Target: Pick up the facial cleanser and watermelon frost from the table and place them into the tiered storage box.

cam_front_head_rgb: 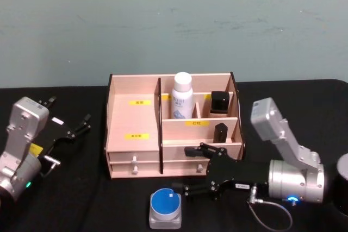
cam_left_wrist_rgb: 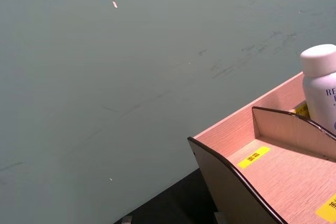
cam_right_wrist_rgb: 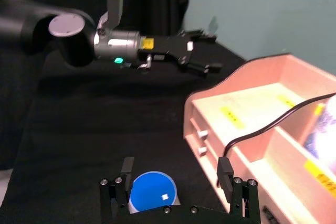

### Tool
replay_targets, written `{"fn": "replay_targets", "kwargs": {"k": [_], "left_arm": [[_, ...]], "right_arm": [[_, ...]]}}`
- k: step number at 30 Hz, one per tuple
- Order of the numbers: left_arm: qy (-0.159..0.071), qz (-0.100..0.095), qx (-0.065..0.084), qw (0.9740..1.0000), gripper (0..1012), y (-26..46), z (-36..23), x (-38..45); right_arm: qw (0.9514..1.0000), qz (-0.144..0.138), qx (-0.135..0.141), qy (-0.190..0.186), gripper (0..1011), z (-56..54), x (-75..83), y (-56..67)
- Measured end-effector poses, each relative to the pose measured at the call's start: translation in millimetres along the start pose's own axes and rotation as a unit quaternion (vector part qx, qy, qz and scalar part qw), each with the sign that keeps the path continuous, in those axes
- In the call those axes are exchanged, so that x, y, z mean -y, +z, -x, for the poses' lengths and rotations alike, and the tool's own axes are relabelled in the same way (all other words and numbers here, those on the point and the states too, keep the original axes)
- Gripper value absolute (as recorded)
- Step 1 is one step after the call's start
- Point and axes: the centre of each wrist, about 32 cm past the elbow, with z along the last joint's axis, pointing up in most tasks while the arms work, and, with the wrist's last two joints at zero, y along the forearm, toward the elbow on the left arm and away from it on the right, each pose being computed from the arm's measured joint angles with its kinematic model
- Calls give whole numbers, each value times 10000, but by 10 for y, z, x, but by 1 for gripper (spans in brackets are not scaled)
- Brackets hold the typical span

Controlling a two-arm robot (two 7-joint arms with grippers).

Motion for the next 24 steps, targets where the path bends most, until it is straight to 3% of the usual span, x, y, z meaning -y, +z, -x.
{"fn": "replay_targets", "kwargs": {"k": [14,24], "left_arm": [[0,0,0,10000,1009,0,0,0],[0,0,0,10000,1009,0,0,0]], "right_arm": [[9961,641,270,541,1002,-23,-399,-49],[9951,802,230,537,1002,-46,-411,-70]]}}
